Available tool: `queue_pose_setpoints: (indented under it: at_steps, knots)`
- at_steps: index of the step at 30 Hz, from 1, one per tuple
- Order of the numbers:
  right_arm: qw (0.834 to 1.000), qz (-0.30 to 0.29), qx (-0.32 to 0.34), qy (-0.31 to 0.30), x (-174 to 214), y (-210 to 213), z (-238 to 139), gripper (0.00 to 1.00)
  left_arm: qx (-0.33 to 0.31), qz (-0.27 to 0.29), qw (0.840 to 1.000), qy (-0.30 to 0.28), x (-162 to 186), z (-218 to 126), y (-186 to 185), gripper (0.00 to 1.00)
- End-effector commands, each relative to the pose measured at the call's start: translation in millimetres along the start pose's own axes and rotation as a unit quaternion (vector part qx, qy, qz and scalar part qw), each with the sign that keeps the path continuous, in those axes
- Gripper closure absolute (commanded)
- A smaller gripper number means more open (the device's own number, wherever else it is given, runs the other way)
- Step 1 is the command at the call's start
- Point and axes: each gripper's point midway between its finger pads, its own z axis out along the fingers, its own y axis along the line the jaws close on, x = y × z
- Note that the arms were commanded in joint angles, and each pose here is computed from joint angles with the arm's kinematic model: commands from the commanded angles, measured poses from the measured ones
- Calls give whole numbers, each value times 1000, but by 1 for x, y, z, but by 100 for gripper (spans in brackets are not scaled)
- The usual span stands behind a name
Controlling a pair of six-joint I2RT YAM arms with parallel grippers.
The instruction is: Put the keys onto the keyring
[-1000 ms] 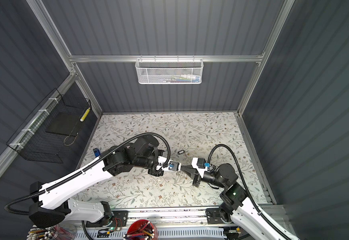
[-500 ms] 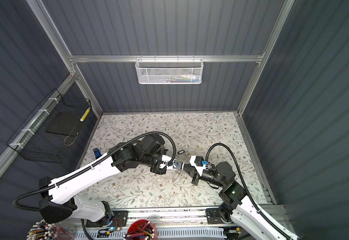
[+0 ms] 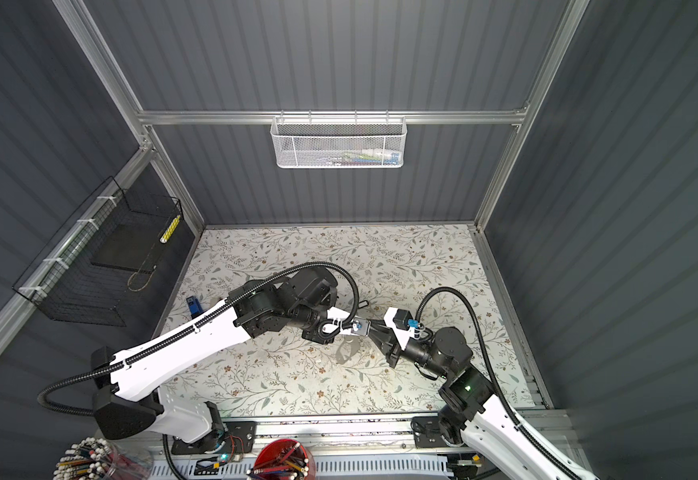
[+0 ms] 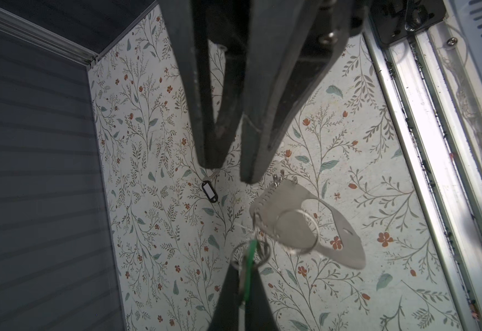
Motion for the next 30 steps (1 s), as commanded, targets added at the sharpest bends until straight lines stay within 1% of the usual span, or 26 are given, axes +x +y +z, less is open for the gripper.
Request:
queue_pose_setpoints:
  at_steps: [1,2,5,7,9,12,15,19,20,21,23,26,29,30]
  knots:
    - [998,2,62,-10,1,-20,-6,62,-4,-14,1000,-1,-3,-2,6,100]
    - [997,3,78,-10,2,-24,-9,60,-3,-17,1000,-1,-4,0,7,100]
    - [987,11,162,-12,6,-50,-22,54,4,-29,1000,-1,-4,9,8,100]
    - [972,28,233,-19,8,-71,-37,51,10,-36,999,-3,-7,17,9,100]
    - [956,41,289,-24,11,-86,-51,49,14,-44,999,-6,-10,26,11,100]
    - [938,52,342,-33,15,-99,-69,47,17,-59,998,-11,-19,45,21,100]
    - [917,67,389,-52,15,-109,-87,51,6,-99,995,-16,-32,65,41,100]
    - [888,84,442,-95,11,-120,-112,53,3,-141,989,-55,-56,90,60,100]
    - [884,86,448,-99,11,-121,-115,55,0,-148,987,-63,-60,95,63,100]
    - [884,88,448,-101,11,-121,-116,55,-5,-158,985,-68,-60,103,66,100]
    - [890,89,437,-93,13,-118,-113,54,-4,-178,982,-65,-54,118,65,100]
    - [897,95,426,-78,18,-115,-108,52,11,-222,974,-40,-25,135,56,100]
    - [892,112,433,-63,28,-118,-107,53,15,-264,964,-20,12,144,46,100]
    - [887,124,441,-59,31,-120,-108,54,17,-274,962,-14,24,145,41,100]
